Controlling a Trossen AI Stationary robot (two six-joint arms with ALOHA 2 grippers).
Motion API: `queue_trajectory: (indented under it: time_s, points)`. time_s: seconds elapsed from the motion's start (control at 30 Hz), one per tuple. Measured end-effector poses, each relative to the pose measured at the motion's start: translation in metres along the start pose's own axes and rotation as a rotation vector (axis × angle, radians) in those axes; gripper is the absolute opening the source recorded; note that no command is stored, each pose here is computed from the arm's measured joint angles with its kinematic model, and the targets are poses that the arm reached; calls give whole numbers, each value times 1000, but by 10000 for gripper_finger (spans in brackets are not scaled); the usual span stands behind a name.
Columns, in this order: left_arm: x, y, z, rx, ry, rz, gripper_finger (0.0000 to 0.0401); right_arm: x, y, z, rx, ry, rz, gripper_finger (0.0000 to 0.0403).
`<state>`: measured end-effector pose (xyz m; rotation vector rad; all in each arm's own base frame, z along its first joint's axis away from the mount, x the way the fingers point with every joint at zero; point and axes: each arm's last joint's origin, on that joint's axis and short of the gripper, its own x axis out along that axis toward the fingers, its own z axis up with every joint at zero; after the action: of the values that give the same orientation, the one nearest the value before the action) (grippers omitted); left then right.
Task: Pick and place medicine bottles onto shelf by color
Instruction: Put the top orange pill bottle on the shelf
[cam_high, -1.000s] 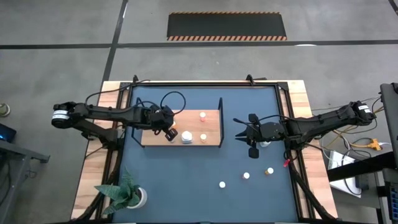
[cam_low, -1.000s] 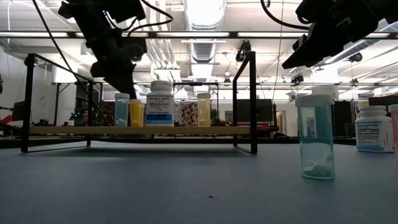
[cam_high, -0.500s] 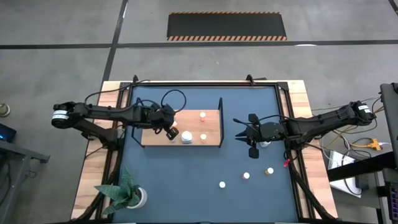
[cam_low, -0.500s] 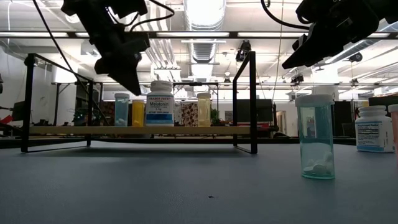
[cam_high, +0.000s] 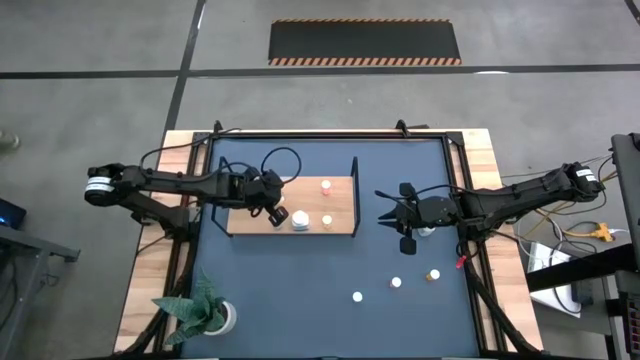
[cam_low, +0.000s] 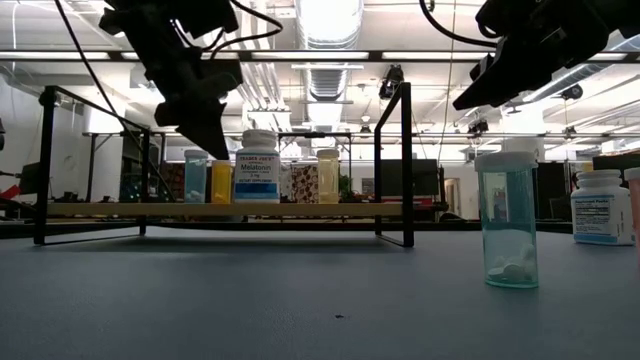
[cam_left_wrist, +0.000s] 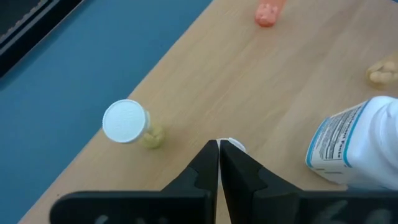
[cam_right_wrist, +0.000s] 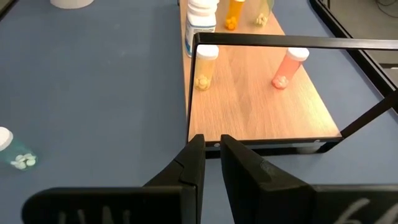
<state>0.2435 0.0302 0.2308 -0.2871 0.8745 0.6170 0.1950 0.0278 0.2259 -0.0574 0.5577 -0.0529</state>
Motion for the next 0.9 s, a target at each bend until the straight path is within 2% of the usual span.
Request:
queue_trajectory:
  time_s: [0.9]
  points:
    - [-8, 5, -3, 17, 35, 26, 0, 0, 0, -1, 14, 4, 0, 43]
